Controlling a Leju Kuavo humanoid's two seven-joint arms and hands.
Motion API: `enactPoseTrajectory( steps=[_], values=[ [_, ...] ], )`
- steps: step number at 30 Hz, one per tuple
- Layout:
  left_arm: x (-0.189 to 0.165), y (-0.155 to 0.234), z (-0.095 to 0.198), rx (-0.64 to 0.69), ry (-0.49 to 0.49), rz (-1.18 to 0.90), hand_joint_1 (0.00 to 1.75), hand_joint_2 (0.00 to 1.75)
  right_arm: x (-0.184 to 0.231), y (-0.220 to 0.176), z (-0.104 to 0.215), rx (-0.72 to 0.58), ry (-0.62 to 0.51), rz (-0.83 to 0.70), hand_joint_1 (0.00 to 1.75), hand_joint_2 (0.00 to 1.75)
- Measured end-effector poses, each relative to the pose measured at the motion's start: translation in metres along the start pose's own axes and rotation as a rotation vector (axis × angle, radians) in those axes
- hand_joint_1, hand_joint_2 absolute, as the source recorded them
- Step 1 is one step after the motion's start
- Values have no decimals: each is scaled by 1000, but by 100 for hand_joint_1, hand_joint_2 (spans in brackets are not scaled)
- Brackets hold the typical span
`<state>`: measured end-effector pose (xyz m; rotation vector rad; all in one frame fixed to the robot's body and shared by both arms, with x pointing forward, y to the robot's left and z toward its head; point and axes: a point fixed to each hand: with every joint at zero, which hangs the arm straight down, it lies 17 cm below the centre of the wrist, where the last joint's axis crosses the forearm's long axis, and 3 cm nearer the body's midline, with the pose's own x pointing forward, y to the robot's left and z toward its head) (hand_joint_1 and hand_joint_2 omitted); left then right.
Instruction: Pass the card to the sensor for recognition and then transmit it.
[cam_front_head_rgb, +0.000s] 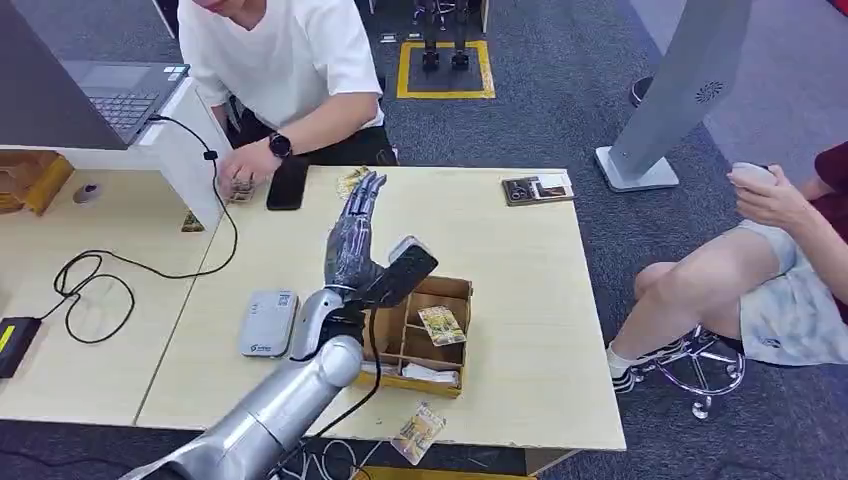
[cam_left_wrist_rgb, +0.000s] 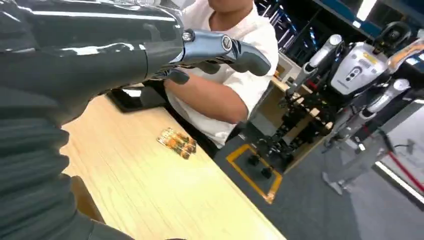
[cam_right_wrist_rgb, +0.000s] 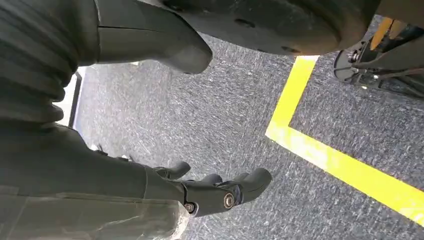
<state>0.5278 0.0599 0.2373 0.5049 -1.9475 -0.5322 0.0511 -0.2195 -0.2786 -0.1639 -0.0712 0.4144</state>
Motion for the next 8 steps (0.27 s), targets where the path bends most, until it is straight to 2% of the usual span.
enactPoseTrajectory(
  steps=[8],
  values=[
    [16,39,29,117,-83,60,0,0,-5,1,0,-2,16,-14,0,175]
  ],
)
